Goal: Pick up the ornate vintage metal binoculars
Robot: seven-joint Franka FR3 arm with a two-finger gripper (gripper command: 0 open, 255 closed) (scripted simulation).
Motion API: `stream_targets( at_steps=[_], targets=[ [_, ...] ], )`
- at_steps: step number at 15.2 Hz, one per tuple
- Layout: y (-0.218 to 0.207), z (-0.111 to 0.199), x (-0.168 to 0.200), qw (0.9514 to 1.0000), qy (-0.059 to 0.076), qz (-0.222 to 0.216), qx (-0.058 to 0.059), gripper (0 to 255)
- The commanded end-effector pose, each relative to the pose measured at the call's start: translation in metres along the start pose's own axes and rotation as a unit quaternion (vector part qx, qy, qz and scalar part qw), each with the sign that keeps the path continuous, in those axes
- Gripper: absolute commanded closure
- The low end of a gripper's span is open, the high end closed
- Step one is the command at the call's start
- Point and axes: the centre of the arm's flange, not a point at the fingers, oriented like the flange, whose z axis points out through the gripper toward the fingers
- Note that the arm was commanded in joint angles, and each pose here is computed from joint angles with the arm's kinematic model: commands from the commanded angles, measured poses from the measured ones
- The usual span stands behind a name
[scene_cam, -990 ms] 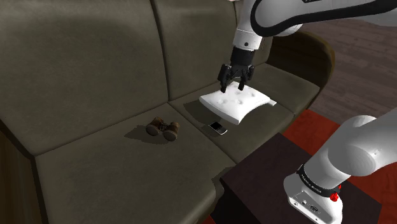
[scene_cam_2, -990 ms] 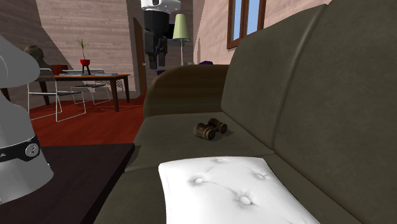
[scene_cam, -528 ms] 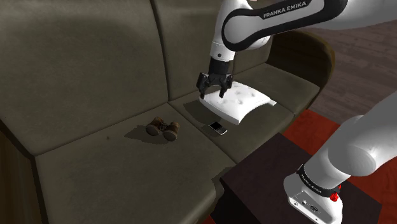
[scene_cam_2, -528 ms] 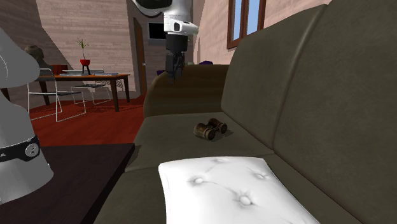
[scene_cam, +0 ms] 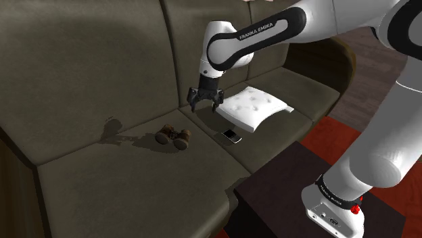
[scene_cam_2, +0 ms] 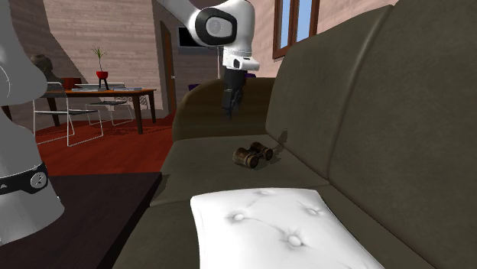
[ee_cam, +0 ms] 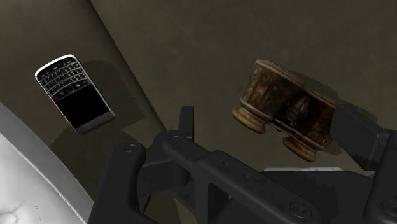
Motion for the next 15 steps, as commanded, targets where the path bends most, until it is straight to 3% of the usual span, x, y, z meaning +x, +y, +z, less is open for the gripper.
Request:
stream_targets(
  at_steps=[1,15],
  targets=[
    [-0.016,0.017,0.014,0.9999,-0.002,0.014,0.003,0],
    [-0.103,0.13,0.129,0.9939,-0.02,0.106,0.022,0]
  ],
)
